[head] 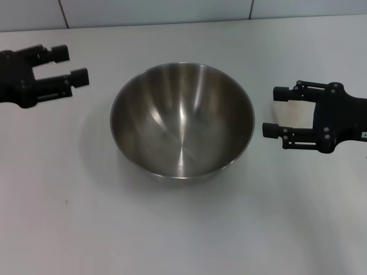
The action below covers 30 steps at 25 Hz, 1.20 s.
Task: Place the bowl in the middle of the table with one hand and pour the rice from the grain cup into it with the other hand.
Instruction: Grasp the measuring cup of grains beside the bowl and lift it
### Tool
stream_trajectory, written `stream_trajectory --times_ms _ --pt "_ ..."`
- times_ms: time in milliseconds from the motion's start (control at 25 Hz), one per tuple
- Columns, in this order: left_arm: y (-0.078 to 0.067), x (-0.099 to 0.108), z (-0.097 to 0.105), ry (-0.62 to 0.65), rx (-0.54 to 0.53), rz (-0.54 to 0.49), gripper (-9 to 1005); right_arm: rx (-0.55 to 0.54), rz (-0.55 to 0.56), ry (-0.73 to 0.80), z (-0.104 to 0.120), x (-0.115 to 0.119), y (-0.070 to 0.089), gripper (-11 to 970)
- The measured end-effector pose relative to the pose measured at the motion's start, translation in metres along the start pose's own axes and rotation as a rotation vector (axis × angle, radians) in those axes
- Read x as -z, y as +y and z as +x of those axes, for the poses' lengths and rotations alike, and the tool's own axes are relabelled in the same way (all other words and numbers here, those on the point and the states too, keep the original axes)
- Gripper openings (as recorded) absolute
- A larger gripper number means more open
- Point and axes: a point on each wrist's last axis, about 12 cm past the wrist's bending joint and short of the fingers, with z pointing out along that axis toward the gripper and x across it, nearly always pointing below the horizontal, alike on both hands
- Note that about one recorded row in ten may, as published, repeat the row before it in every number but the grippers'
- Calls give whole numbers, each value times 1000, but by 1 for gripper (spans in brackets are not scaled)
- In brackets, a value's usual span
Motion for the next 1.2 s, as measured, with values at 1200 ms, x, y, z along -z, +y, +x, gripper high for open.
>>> stream_trajectory --times_ms 1200 --pt "-19 -6 28 83 -202 118 781 -91 83 2 17 24 5 747"
